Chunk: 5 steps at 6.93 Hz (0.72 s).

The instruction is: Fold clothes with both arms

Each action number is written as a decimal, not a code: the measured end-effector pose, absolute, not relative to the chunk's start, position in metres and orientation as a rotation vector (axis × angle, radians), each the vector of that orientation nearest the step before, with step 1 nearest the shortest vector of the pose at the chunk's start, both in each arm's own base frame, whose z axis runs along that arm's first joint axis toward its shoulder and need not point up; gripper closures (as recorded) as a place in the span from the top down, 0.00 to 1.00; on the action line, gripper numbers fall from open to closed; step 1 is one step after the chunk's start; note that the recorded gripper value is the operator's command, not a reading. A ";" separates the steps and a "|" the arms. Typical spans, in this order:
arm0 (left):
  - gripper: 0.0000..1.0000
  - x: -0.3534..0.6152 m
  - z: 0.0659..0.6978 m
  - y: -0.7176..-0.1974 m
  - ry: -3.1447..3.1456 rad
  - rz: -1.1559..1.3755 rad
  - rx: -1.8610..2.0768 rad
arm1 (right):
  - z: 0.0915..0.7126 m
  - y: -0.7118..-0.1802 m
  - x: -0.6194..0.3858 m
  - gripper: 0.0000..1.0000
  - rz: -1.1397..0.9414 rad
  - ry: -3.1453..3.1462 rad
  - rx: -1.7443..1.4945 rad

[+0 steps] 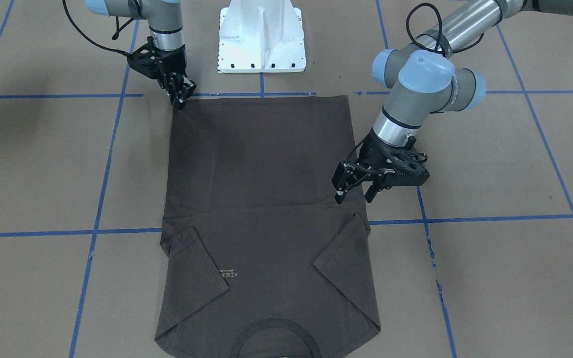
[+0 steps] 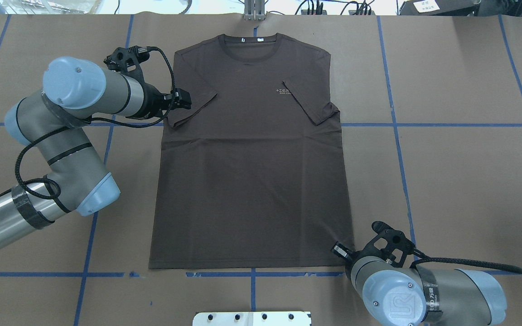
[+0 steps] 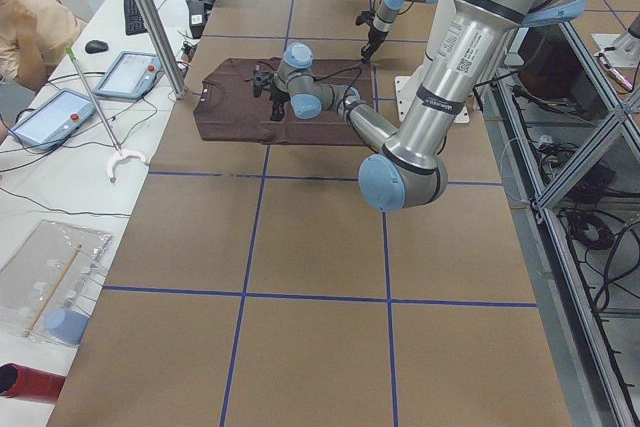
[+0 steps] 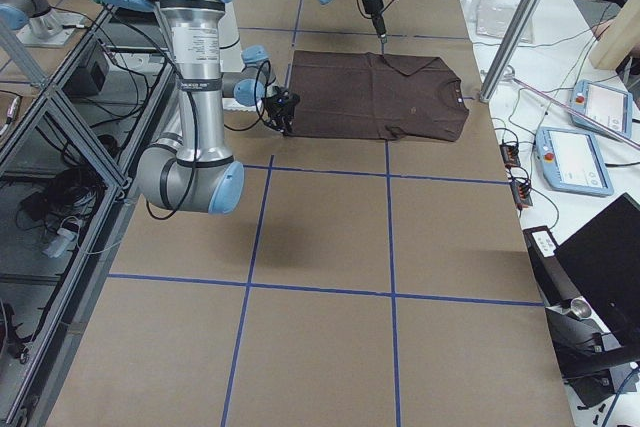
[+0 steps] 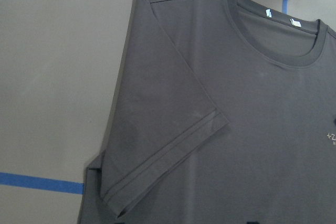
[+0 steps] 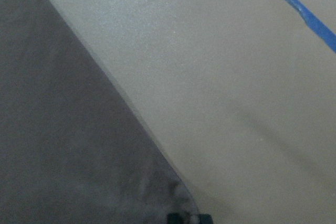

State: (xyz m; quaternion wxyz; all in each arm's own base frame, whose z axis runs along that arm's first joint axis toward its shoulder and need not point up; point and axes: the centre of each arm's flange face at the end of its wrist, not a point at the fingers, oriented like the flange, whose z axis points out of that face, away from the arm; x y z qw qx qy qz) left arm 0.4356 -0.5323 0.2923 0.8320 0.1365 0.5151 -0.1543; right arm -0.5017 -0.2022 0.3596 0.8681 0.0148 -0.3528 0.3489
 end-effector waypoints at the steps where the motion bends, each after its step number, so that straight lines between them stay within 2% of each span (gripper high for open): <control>1: 0.83 0.436 0.292 -0.532 1.093 -0.327 0.289 | 0.358 -0.202 -0.500 0.00 0.725 -0.741 0.031; 3: 0.81 0.435 0.288 -0.529 1.101 -0.322 0.289 | 0.352 -0.203 -0.498 0.00 0.723 -0.753 0.028; 4: 1.00 0.435 0.279 -0.512 1.123 -0.303 0.280 | 0.348 -0.203 -0.496 0.00 0.722 -0.764 0.027; 5: 1.00 0.439 0.270 -0.472 1.157 -0.299 0.239 | 0.343 -0.204 -0.495 0.00 0.718 -0.776 0.029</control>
